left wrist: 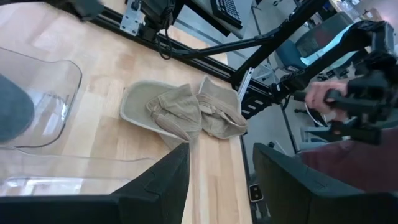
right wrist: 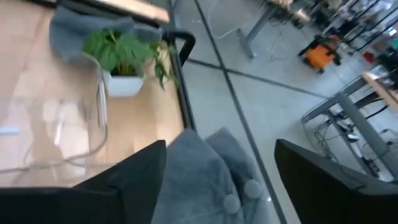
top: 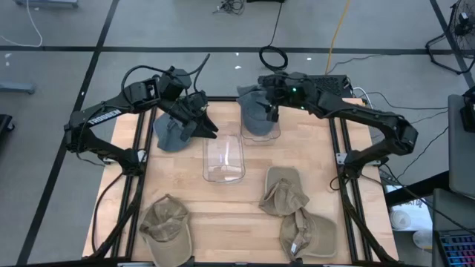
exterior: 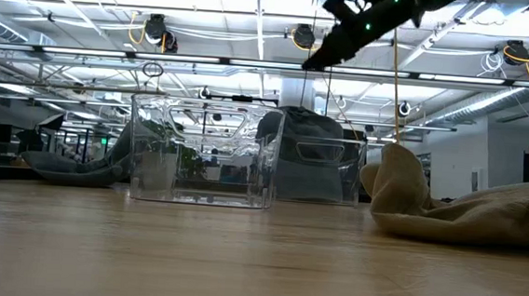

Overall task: Pick & Place hat
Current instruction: Put the ash blue cap into the right transparent bin

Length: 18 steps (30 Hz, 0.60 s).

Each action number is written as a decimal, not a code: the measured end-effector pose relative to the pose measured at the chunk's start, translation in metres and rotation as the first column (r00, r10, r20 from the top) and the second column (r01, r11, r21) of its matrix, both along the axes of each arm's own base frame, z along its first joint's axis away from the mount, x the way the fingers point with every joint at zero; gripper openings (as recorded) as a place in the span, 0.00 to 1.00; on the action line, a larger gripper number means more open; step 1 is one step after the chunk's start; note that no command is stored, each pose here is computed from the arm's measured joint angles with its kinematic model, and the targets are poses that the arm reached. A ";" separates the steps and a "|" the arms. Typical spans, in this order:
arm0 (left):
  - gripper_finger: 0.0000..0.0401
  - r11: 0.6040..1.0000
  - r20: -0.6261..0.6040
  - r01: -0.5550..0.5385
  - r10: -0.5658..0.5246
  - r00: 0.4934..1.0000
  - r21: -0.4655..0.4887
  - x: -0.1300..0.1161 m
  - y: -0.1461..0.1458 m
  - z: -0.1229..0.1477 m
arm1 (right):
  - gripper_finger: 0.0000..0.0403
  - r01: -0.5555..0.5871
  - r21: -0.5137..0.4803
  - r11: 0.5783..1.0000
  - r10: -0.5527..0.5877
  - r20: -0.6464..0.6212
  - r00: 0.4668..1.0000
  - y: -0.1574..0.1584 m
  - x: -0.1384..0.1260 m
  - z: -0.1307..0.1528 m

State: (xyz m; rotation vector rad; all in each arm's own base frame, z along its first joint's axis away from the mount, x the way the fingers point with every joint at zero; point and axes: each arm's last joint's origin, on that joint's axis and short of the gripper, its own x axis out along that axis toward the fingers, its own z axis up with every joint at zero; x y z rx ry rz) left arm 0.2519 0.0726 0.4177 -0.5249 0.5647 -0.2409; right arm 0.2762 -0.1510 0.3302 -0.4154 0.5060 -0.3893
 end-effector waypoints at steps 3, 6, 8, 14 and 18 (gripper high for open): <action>0.46 1.000 0.000 0.000 0.000 1.000 0.001 0.000 0.000 0.000 | 0.75 0.002 0.007 1.000 -0.002 0.047 0.999 0.012 -0.006 0.012; 0.46 1.000 -0.003 0.000 0.000 1.000 0.001 0.000 0.000 0.000 | 0.75 -0.012 0.027 1.000 0.009 0.114 0.993 0.025 -0.011 0.025; 0.46 1.000 -0.005 0.000 0.000 1.000 0.000 0.000 0.000 0.000 | 0.75 -0.023 0.054 0.998 0.014 0.153 0.988 0.033 -0.014 0.032; 0.46 1.000 0.003 0.005 -0.005 1.000 0.029 0.000 0.000 -0.001 | 0.74 -0.075 0.136 0.988 0.038 0.257 0.966 0.058 -0.022 0.048; 0.46 0.999 0.010 0.014 -0.014 1.000 0.047 0.000 0.000 -0.001 | 0.74 -0.119 0.214 0.970 0.045 0.322 0.946 0.074 -0.023 0.054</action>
